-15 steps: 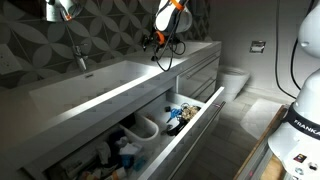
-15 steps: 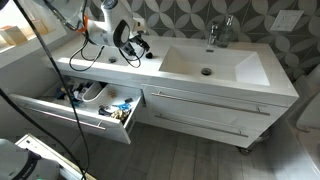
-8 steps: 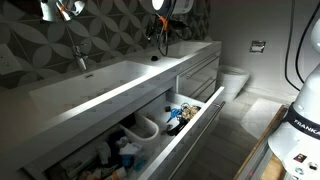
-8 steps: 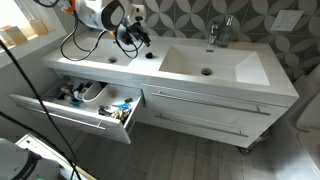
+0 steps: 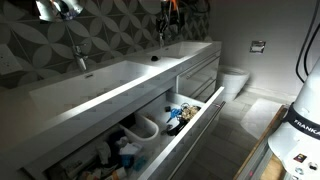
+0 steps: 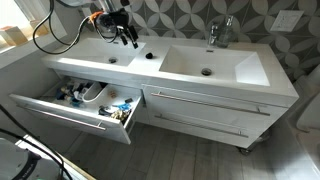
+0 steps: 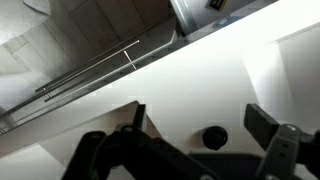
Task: Remove the black object from the open drawer and put it on the sink
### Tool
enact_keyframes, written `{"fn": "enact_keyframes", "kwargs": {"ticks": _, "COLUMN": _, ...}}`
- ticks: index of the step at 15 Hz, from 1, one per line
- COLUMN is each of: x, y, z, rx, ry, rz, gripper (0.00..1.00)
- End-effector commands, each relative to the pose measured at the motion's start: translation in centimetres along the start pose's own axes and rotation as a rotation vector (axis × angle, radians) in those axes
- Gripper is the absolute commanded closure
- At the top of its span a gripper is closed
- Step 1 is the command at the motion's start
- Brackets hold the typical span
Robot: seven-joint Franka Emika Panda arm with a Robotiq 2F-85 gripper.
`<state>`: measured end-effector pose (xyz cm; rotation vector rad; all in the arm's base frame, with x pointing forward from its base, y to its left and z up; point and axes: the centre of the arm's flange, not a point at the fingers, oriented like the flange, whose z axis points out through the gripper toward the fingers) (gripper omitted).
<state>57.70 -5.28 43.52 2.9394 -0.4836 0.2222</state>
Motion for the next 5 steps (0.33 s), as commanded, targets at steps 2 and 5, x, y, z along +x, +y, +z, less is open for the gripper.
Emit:
{"fn": "enact_keyframes", "kwargs": {"ticks": 2, "x": -1.21, "y": -0.53, "z": -0.61, "rx": -0.037, "ry": -0.06, "rz": -0.028, "gripper": 0.0}}
{"fn": "enact_keyframes", "kwargs": {"ticks": 5, "x": -1.09, "y": -0.42, "z": -0.36, "rx": -0.036, "ry": -0.059, "rz": -0.025, "gripper": 0.0}}
